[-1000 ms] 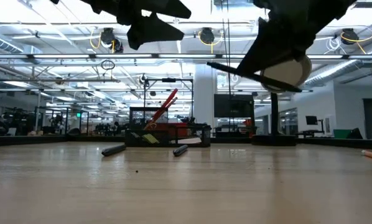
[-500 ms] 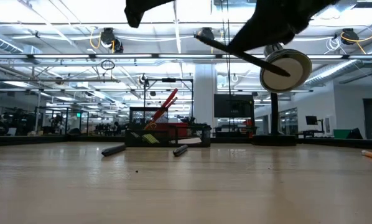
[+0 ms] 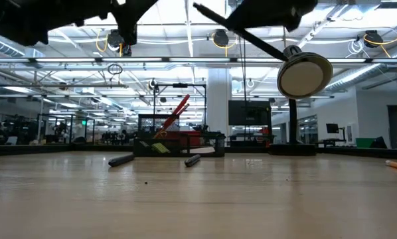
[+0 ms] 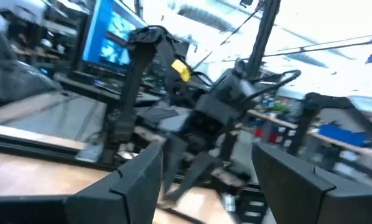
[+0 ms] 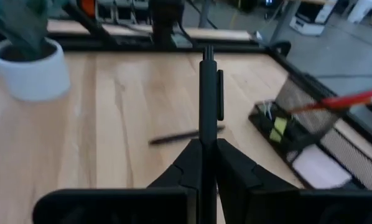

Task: Pick and place office supplies into organizer
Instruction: Put the black pen into the black desk organizer

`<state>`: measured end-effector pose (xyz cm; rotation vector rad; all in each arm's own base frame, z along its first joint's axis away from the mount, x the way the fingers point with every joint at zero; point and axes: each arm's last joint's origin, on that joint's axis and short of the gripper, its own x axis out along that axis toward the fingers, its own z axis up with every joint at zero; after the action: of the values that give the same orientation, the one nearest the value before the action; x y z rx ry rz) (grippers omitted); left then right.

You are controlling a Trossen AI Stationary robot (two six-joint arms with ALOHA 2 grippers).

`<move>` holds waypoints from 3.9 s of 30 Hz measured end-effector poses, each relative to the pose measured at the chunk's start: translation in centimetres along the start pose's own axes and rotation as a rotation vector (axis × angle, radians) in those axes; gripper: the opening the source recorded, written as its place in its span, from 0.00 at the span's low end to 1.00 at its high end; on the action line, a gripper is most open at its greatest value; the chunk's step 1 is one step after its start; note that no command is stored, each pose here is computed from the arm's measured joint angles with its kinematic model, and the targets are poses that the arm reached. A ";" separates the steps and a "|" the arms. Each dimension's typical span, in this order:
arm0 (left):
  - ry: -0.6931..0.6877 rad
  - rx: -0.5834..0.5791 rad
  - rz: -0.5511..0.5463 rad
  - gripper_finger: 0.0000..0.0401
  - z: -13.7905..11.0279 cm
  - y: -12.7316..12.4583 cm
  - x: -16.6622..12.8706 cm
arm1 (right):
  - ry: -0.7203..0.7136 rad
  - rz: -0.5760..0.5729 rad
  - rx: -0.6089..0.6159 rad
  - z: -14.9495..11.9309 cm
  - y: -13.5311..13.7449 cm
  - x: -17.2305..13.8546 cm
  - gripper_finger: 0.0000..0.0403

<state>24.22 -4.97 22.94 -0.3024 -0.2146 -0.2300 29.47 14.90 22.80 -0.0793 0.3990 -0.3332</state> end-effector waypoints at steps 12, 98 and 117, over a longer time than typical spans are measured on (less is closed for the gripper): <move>0.030 0.095 0.029 0.60 -0.5 0.2 -0.1 | -0.140 0.040 0.027 2.6 -2.0 2.2 0.05; 0.078 0.086 0.178 0.33 -1.5 1.4 2.4 | -0.222 0.172 0.131 3.7 -4.8 5.8 0.05; 0.074 0.069 0.178 0.17 -1.4 1.4 2.4 | -0.221 0.168 0.130 3.7 -4.8 5.8 0.10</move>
<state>27.13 -4.63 21.82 -0.2423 -0.1210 -0.0577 34.53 8.42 24.71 0.0442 0.1626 -0.1815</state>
